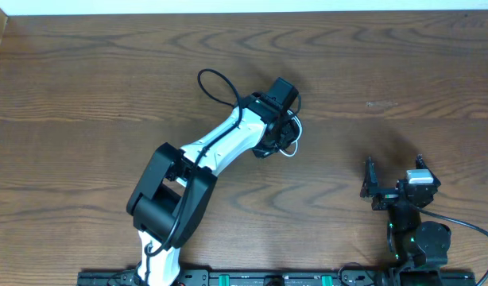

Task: Untangle cables
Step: 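Reach the left gripper forward to the cable bundle, then grasp the white cable with the left gripper and lift it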

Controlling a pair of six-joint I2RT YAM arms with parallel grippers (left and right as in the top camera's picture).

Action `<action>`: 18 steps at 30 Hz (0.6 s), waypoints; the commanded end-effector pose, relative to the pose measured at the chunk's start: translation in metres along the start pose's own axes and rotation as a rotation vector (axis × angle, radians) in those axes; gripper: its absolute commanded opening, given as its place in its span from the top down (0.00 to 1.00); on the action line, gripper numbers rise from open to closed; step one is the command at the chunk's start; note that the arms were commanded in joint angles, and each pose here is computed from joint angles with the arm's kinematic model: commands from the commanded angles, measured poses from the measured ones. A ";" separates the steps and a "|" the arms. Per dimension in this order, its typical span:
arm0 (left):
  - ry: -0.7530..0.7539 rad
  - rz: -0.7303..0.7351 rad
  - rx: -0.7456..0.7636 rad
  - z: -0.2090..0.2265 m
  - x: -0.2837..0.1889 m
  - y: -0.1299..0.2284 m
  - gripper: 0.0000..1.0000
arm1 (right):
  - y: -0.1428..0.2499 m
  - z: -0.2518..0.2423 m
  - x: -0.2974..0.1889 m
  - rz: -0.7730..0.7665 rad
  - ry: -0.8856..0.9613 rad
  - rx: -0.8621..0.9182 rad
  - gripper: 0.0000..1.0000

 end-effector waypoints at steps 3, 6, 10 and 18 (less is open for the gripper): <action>0.192 -0.087 0.158 -0.021 -0.079 0.004 0.93 | 0.001 -0.001 0.000 0.002 0.004 -0.011 0.01; 0.299 -0.137 0.230 -0.023 -0.124 0.010 0.93 | 0.001 -0.001 0.000 0.002 0.004 -0.011 0.01; 0.419 -0.213 0.350 -0.019 -0.179 0.020 0.92 | 0.001 -0.001 0.000 0.002 0.004 -0.011 0.01; 0.295 -0.390 0.380 0.005 -0.199 0.012 0.92 | 0.001 -0.001 0.000 0.002 0.004 -0.011 0.01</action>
Point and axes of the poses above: each gripper's point midway between its finger pads, its own x axis out along the fingers, its own z axis along the line the jaws close on, y = z × x, the point moved 8 cm from there along -x, back along the fingers, and after that the axes turned 11 degrees about -x, right-handed, at the moved point
